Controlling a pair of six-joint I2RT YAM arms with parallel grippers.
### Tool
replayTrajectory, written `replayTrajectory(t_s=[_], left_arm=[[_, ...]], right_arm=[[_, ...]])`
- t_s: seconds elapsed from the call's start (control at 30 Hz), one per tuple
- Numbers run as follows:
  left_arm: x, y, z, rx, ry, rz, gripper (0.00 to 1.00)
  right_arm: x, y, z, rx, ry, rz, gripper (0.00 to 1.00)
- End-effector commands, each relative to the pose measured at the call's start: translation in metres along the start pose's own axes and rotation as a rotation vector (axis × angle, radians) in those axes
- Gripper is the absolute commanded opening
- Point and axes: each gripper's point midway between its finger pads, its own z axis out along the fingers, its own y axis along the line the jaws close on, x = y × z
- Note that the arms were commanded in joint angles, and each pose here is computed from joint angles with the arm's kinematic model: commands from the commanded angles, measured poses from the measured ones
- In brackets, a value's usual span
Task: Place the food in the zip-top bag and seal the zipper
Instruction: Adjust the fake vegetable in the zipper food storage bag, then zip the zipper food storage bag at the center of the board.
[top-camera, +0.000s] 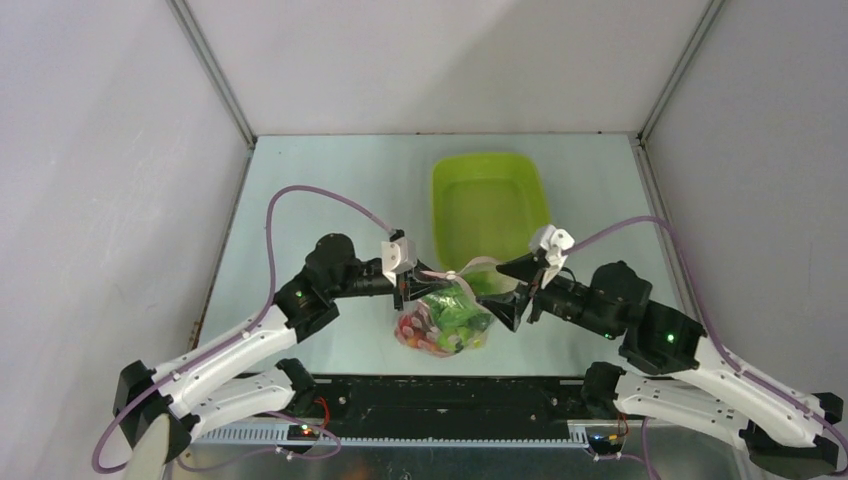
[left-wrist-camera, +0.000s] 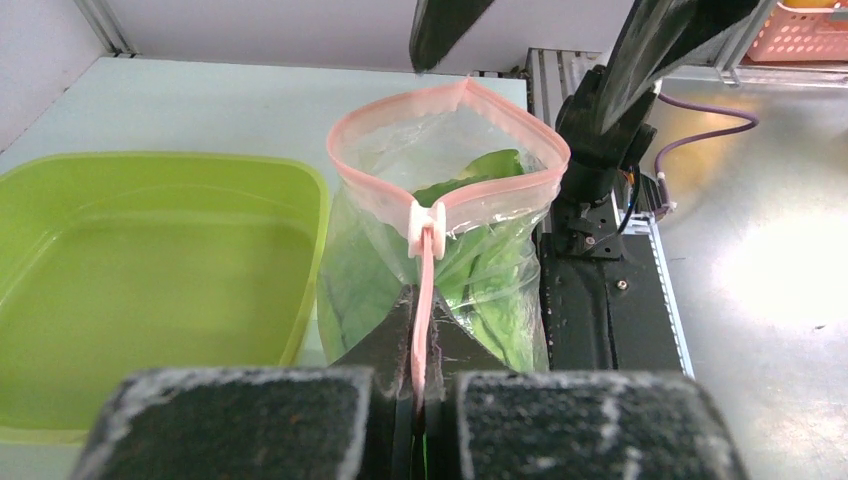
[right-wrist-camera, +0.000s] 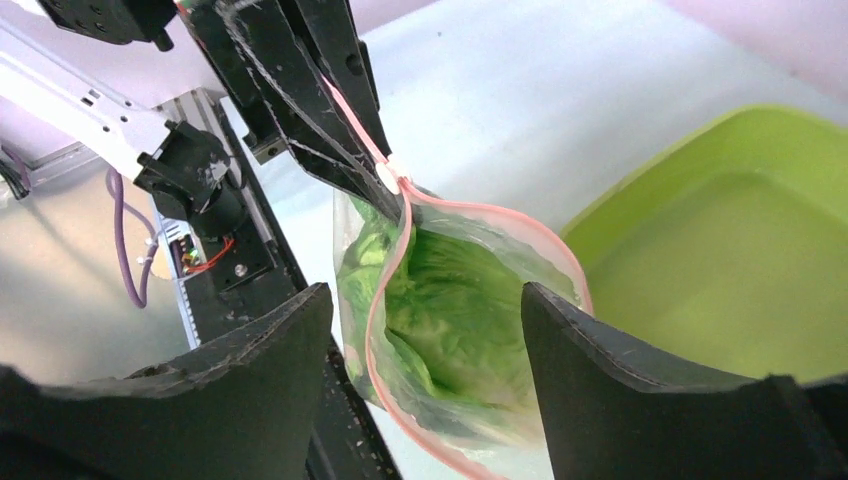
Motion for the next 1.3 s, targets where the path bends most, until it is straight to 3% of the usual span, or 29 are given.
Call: replayTrajectory(t_s=[0.0, 0.23, 0.4, 0.7, 1.03, 1.27], left_arm=[[-0.023, 0.000, -0.001, 0.002, -0.035, 0.063, 0.00], [-0.029, -0.006, -0.007, 0.019, -0.066, 0.101, 0.00], [-0.030, -0.007, -0.007, 0.024, -0.064, 0.099, 0.00], [-0.032, -0.013, -0.007, 0.060, -0.077, 0.125, 0.00], [-0.031, -0.009, -0.007, 0.041, -0.073, 0.131, 0.00], [-0.033, -0.007, -0.006, 0.034, -0.076, 0.126, 0.00]], right_arm=[[-0.027, 0.002, -0.011, -0.018, -0.101, -0.094, 0.77], [-0.044, 0.015, -0.006, -0.113, -0.131, -0.262, 0.83], [-0.043, 0.014, 0.022, -0.122, -0.069, -0.330, 0.83], [-0.035, 0.009, 0.044, -0.241, 0.019, -0.314, 0.74], [-0.035, 0.031, 0.040, -0.460, -0.005, -0.335, 0.70], [-0.037, 0.030, 0.049, -0.466, -0.015, -0.333, 0.67]])
